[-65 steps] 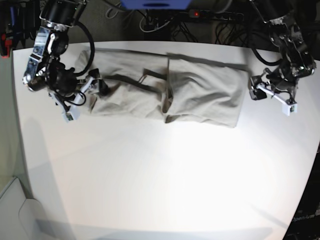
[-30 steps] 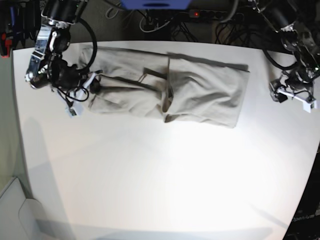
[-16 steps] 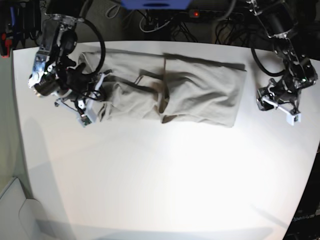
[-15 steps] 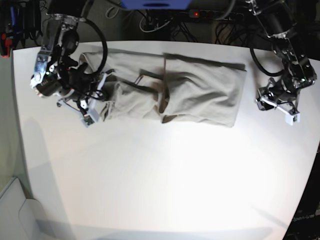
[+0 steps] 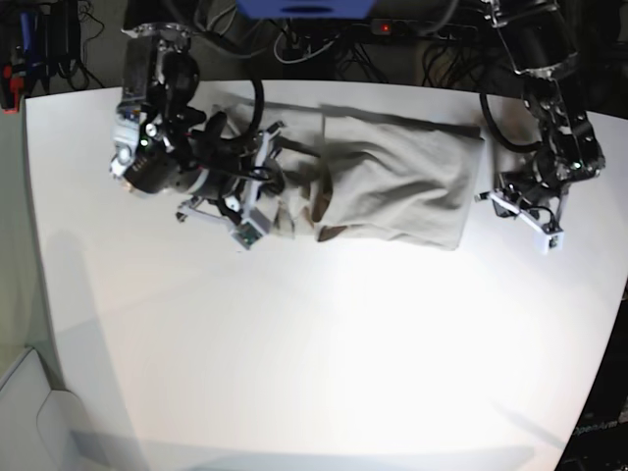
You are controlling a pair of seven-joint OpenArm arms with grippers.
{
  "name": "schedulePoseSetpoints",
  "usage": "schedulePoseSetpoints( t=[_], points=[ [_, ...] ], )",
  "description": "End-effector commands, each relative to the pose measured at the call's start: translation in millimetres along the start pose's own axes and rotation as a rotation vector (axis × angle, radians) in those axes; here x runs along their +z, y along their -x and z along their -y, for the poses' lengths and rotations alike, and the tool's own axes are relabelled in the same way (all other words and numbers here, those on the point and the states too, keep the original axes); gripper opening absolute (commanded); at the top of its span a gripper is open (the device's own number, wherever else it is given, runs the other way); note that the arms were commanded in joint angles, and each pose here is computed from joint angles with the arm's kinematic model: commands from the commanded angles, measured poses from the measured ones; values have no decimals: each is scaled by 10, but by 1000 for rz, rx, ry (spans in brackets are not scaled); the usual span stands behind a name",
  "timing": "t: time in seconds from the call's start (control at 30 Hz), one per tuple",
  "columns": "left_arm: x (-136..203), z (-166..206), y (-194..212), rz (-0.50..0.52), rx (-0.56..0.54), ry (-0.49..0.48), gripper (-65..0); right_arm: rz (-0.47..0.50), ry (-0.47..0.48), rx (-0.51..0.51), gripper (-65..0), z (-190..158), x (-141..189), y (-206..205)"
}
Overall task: Layout the t-shirt on the table in an organized manner, then fold the t-shirt properly
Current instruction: 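Push the right gripper's held end toward the folded middle, then grasp the strip end with the right gripper and fold it onto the left half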
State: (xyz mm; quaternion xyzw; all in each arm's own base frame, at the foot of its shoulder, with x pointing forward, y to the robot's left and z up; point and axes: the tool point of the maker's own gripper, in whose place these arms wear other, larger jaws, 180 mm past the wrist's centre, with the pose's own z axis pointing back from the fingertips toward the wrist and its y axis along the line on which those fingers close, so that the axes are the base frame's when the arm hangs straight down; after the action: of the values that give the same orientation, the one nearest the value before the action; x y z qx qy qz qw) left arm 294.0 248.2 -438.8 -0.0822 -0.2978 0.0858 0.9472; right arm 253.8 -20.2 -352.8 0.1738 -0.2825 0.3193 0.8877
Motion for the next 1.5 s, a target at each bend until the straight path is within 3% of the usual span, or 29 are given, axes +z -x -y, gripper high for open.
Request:
schedulePoseSetpoints(
  t=[0.0, 0.13, 0.33, 0.87, 1.03, 1.13, 1.27, 1.47],
  points=[
    [-36, 69, 305, -113, -13, 4, -649, 68, -19, 13, -650, -81, 22, -216],
    [-79, 219, 461, -142, -9, 34, -649, 107, -57, 28, -650, -245, -15, -398],
    [-133, 372, 597, -164, 18, 65, -649, 157, -94, 135, -650, -430, -16, -734],
    [-121, 435, 798, -195, 34, 75, -649, 324, -402, 296, -650, -1405, -40, -1185],
    [-116, 475, 872, -205, 41, 82, -649, 277, -522, 300, -632, -1664, -309, -1131],
    [-107, 529, 997, -222, 60, 92, -649, 295, -577, 243, -572, -1669, -380, -1185],
    [-38, 523, 1030, -214, 51, 85, -649, 315, -553, 199, -519, -1495, -402, -1257],
    [120, 494, 1025, -184, 23, 67, -649, 358, -485, 155, -592, -1159, -359, -1418]
  ],
)
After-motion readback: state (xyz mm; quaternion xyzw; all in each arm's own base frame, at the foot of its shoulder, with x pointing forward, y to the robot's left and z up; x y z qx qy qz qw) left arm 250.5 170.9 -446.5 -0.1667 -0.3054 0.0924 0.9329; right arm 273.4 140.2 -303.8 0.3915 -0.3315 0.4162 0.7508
